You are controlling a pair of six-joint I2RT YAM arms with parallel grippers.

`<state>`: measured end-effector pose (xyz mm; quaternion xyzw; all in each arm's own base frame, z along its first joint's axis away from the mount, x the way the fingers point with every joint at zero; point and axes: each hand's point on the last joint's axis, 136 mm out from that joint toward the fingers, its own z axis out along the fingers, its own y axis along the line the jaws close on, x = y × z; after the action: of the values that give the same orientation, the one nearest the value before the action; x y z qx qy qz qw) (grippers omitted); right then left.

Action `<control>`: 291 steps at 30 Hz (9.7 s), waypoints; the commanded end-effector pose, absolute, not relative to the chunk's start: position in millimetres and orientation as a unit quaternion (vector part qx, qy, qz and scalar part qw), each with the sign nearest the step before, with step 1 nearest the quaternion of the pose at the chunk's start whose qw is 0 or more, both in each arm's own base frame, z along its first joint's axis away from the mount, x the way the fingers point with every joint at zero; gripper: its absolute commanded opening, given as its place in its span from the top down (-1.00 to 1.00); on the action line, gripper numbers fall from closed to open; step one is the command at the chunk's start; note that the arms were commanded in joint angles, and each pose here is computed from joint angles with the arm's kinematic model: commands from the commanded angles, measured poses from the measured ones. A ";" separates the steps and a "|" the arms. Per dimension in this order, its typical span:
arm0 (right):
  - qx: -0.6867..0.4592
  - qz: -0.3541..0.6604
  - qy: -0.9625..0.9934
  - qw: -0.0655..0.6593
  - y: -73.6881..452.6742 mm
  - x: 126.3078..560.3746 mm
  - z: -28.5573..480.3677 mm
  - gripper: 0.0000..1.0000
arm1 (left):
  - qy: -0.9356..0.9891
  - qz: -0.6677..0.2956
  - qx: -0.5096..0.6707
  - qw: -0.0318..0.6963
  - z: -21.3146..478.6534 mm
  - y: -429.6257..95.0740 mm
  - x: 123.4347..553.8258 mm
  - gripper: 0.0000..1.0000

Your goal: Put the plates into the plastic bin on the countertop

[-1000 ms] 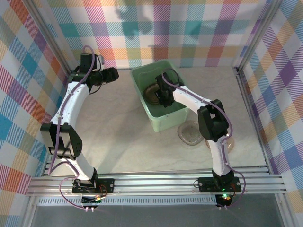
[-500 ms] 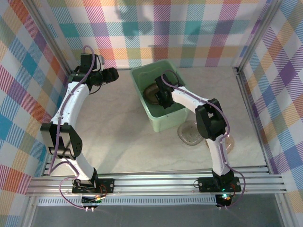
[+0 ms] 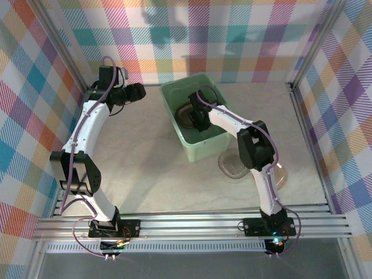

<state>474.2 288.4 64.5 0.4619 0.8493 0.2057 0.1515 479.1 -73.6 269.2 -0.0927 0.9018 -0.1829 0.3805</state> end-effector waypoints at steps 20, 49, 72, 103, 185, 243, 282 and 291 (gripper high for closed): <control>0.439 0.244 0.844 0.191 289.3 483.2 113.8 -0.88 | 0.901 -0.206 -0.093 0.370 266.2 -81.6 475.6 -0.30; 0.083 0.237 0.839 0.483 272.0 444.8 327.9 -0.98 | 0.883 -0.284 -0.076 0.366 263.1 -138.2 422.7 -0.29; 0.064 0.229 0.916 0.324 160.2 424.2 241.7 -0.98 | 0.918 -0.324 0.063 0.219 175.2 -229.1 253.3 -0.27; -0.046 0.398 0.892 0.212 285.6 399.0 230.4 -0.88 | 0.912 -0.327 0.117 0.218 151.1 -289.2 220.5 -0.27; 0.072 0.236 0.893 0.377 121.0 305.9 259.0 -0.98 | 0.988 -0.121 0.075 0.059 13.0 -423.1 255.5 0.03; 0.146 0.227 0.862 0.429 79.7 307.6 297.4 -0.98 | 0.946 -0.199 0.198 0.163 153.6 -424.0 254.7 1.00; -0.119 0.369 0.870 0.303 172.5 358.3 326.8 -0.12 | 0.888 -0.303 0.133 0.319 327.1 -286.4 409.1 1.00; -0.107 0.366 0.878 0.288 183.0 375.0 313.3 0.01 | 0.887 -0.312 0.138 0.312 326.7 -287.8 407.1 1.00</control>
<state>371.2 176.5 298.6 -0.0970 0.8882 0.3576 0.2718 415.1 -290.7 300.7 0.1254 0.8994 -0.2954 0.2969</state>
